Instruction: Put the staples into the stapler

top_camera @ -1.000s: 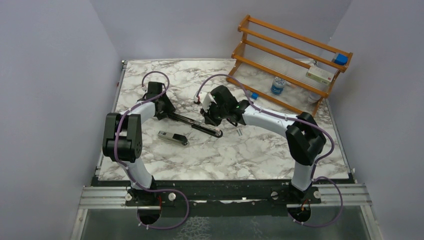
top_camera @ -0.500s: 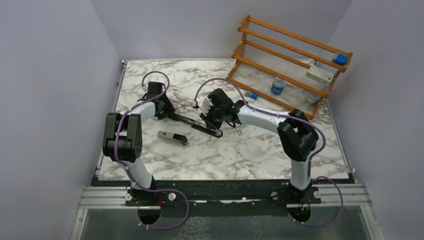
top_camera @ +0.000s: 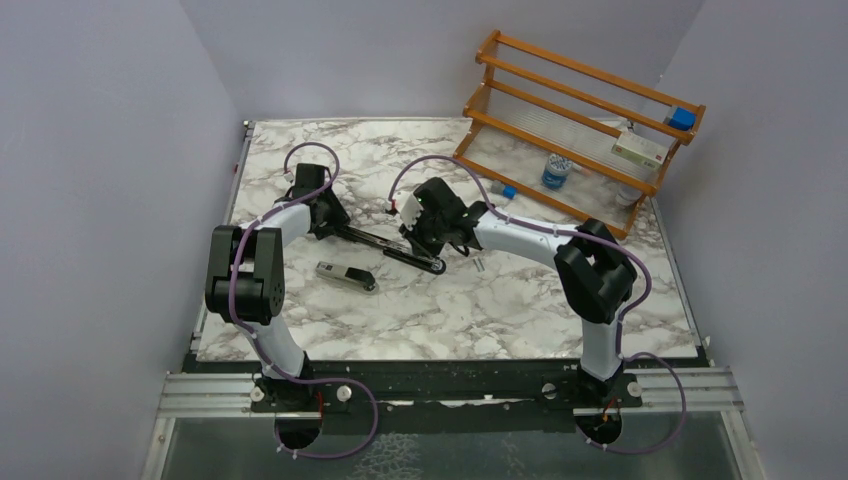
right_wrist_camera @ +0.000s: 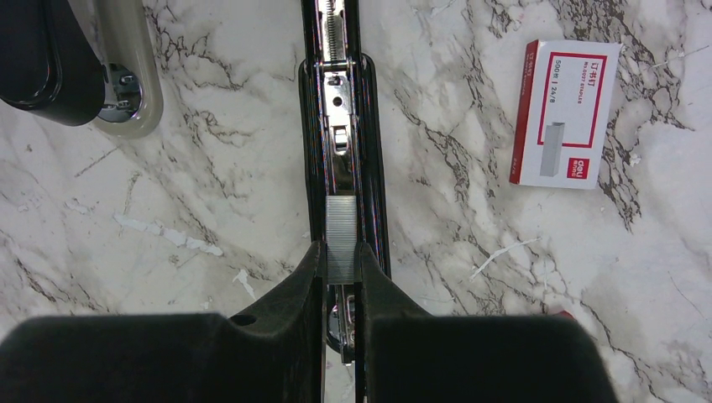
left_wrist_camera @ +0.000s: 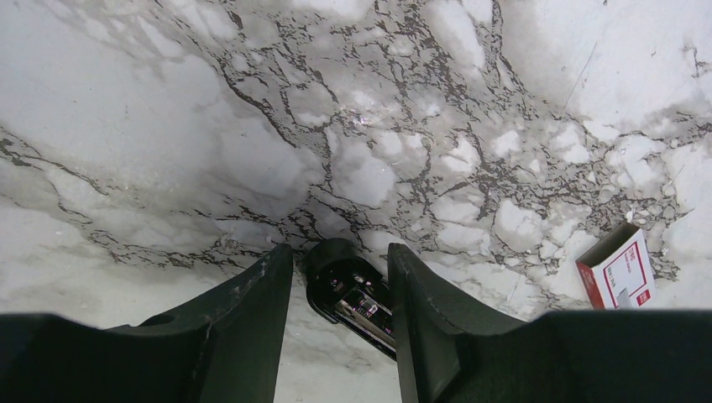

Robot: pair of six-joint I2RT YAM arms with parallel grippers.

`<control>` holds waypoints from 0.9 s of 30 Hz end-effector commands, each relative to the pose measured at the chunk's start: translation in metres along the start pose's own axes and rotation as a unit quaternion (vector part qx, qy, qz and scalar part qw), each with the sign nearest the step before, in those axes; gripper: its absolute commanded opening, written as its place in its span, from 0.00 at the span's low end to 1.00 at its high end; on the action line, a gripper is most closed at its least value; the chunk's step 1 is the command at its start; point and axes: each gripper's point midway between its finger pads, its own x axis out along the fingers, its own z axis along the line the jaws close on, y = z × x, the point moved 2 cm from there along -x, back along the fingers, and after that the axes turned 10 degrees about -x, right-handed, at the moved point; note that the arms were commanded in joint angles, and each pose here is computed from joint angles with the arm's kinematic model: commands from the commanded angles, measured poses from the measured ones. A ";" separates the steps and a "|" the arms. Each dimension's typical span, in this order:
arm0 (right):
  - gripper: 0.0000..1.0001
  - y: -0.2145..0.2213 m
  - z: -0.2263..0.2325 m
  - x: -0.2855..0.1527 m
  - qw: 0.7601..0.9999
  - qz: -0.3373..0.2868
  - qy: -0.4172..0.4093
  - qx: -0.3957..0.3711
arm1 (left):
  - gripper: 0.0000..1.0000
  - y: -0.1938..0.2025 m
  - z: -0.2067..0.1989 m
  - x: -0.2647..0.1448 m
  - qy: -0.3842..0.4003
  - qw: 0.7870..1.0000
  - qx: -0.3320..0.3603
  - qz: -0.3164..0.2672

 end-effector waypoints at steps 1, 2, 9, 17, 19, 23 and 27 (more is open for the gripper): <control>0.01 -0.015 -0.007 -0.010 0.999 -0.022 0.026 0.000 | 0.49 -0.003 -0.002 0.002 0.006 1.000 0.004 0.002; 0.01 -0.016 -0.007 -0.010 0.999 -0.022 0.024 0.000 | 0.49 -0.003 -0.002 0.002 0.006 1.000 0.005 0.002; 0.01 -0.025 -0.005 -0.017 0.999 -0.046 0.021 -0.006 | 0.48 -0.003 -0.002 0.002 0.007 1.000 0.006 0.002; 0.01 -0.020 -0.006 -0.016 0.999 -0.033 0.022 -0.009 | 0.48 -0.003 -0.002 0.002 0.007 1.000 0.006 0.002; 0.01 -0.016 -0.004 -0.013 1.000 -0.025 0.014 -0.009 | 0.48 -0.003 -0.002 0.003 0.006 1.000 0.006 0.004; 0.01 -0.013 -0.001 -0.010 1.000 -0.018 0.004 -0.011 | 0.48 -0.003 -0.002 0.003 0.007 1.000 0.007 0.004; 0.01 -0.013 -0.001 -0.009 1.000 -0.016 0.002 -0.011 | 0.48 -0.003 -0.002 0.004 0.006 1.000 0.007 0.004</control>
